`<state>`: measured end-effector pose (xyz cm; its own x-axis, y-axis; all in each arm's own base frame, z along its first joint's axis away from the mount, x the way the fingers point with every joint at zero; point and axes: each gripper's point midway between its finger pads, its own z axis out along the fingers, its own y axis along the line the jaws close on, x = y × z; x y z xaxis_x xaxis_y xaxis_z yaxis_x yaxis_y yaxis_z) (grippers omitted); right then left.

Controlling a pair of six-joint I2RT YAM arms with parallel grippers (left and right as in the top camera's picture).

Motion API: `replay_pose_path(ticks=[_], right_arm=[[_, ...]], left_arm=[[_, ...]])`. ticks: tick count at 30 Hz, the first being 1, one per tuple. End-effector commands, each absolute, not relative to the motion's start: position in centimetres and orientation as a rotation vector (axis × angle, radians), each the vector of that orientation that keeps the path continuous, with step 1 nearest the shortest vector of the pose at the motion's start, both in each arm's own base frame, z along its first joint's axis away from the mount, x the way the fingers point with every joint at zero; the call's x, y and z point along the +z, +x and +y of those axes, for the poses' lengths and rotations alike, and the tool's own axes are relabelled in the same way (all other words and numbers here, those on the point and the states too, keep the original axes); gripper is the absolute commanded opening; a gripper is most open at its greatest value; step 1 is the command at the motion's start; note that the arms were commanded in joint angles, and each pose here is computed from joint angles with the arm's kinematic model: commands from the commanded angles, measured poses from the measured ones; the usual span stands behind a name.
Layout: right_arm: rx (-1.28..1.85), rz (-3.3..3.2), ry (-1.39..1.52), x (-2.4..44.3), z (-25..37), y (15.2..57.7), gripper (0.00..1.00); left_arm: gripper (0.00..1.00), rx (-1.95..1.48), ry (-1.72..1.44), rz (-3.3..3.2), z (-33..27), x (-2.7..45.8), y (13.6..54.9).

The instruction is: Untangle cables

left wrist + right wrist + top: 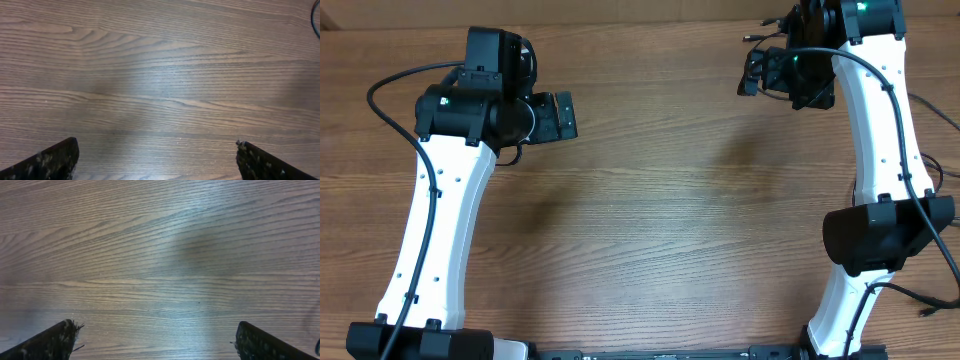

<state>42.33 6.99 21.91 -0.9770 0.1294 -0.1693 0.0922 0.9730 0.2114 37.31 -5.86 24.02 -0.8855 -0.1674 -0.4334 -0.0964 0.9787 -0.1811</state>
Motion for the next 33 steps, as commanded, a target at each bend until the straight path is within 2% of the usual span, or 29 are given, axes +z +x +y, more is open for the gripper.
replay_pose_path(ticks=[1, 12, 19, 26, 33], right_arm=[[0.312, 2.934, 0.161, 22.0, 7.2, 42.3, 1.0], [0.312, 2.934, 0.161, 22.0, 7.1, 42.3, 1.0], [0.312, 2.934, 0.161, 22.0, 7.1, 42.3, 1.0], [0.312, 2.934, 0.161, 22.0, 7.2, 42.3, 1.0], [0.312, 2.934, 0.161, 22.0, 7.1, 42.3, 1.0]], left_arm=[[1.0, -0.209, -0.168, 2.672, -5.8, 23.7, 37.4], [1.0, -0.141, -0.182, 2.648, -4.9, 24.2, 37.4], [1.0, -0.237, -0.097, 2.144, -7.1, 31.2, 39.2], [1.0, -0.307, -0.119, 1.505, -4.9, 32.4, 32.4], [1.0, -0.301, -0.199, 1.169, -1.9, 29.4, 26.0]])
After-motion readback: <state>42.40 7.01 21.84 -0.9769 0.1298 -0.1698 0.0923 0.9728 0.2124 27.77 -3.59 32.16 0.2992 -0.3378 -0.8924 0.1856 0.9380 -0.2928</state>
